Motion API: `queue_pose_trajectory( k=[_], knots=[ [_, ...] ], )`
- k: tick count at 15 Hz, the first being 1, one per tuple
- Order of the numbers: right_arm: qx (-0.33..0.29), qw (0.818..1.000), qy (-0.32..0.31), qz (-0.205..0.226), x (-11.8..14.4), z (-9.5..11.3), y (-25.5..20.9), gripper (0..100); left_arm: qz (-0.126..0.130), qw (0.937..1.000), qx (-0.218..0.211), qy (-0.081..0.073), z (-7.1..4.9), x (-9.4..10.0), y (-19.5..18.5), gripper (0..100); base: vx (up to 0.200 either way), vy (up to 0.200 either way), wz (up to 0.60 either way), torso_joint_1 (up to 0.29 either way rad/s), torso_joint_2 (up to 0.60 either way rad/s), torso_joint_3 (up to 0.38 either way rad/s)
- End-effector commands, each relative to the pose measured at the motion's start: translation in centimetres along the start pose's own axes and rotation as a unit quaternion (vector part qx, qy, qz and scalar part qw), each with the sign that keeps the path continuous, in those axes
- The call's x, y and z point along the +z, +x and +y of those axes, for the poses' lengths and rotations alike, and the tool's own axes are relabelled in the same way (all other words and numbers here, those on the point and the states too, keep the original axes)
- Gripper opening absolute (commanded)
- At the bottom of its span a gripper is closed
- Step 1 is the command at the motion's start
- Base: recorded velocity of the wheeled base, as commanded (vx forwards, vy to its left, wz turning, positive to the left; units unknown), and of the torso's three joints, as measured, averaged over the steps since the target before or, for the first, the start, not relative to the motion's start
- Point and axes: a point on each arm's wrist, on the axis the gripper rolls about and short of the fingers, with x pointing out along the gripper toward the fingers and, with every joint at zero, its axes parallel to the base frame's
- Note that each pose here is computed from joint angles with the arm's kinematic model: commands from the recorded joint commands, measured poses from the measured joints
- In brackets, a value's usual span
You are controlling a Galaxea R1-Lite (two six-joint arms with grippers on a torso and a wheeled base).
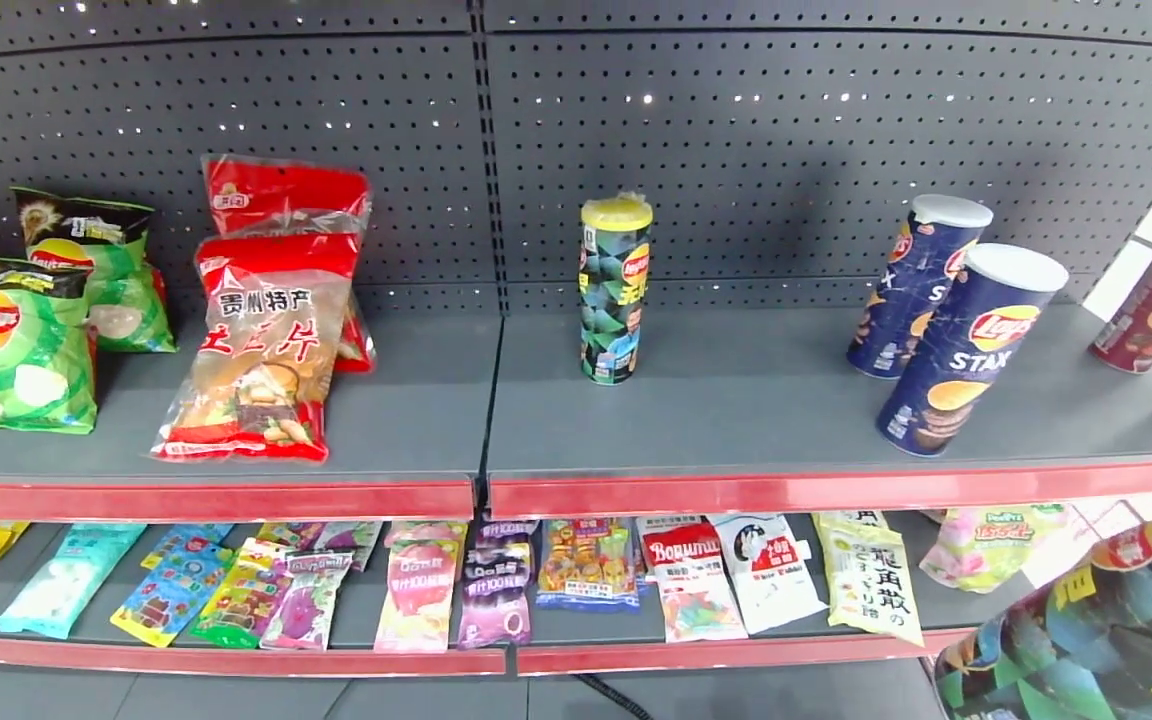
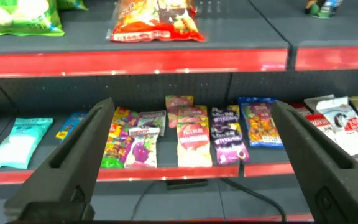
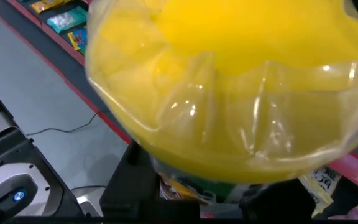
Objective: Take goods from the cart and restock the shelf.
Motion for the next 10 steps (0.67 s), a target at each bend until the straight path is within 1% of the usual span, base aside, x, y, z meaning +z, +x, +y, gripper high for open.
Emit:
queue_pose_trajectory(
  k=[1, 4, 10],
  knots=[
    [0.003, 1.000, 0.000, 0.001, 0.07, -0.01, 0.12, 0, 0.001, 1.0000, 0.000, 0.000, 0.00, -0.01, 0.01, 100, 0.200, 0.000, 0.00, 0.002, 0.00, 0.002],
    [0.004, 1.000, -0.001, 0.001, 0.12, -0.01, 0.11, 0, 0.000, 1.0000, 0.000, 0.000, 0.00, 0.01, 0.01, 100, 0.200, 0.000, 0.00, 0.012, 0.01, -0.002],
    [0.011, 1.000, -0.004, -0.001, 0.28, -0.02, 0.21, 0, 0.001, 1.0000, 0.000, -0.003, 0.00, -0.01, 0.01, 100, 0.000, 0.000, 0.00, 0.000, 0.00, 0.000]
  ],
)
